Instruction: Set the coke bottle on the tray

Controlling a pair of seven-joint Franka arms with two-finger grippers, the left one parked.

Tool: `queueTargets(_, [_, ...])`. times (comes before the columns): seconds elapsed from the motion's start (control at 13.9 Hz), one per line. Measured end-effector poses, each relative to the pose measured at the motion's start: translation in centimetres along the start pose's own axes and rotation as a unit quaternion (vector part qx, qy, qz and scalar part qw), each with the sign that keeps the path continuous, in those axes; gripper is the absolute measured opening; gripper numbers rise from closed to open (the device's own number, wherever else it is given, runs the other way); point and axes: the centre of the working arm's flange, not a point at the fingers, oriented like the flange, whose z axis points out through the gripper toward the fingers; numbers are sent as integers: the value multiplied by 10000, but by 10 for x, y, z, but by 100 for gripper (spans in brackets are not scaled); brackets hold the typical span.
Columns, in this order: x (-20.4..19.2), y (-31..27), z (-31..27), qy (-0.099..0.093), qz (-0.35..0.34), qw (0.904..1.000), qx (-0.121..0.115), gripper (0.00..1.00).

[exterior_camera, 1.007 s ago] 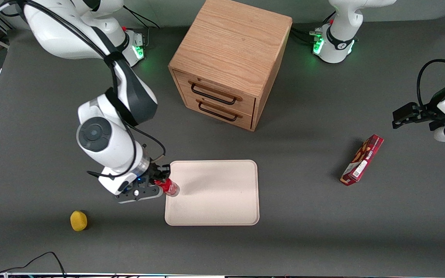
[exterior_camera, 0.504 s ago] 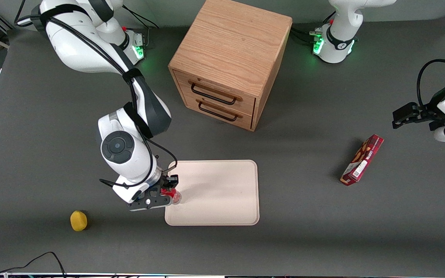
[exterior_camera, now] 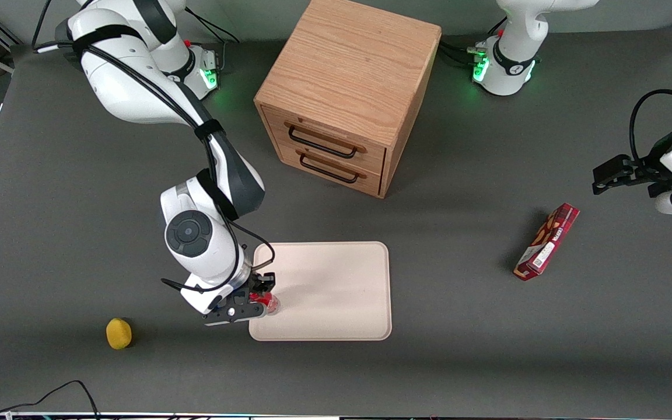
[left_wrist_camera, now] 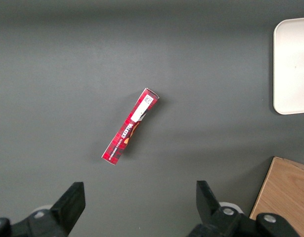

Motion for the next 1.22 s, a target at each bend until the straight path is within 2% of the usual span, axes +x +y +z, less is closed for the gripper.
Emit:
queueTargets(0.22, [2,1,-2,28,11,10000,7,68])
queueTargets(0.29, [3,1,-8,26,19,10000,0,75])
queueTargets(0.43, [6,6,-37,20,55,10000,-37,99])
queueTargets(0.58, [8,26,-88,90,208,9997,-93,100])
queueTargets(0.86, [1,124,-158,112,841,9962,-200,100])
queueTargets(1.22, [-56,174,-217,224,1153,9928,-238,100])
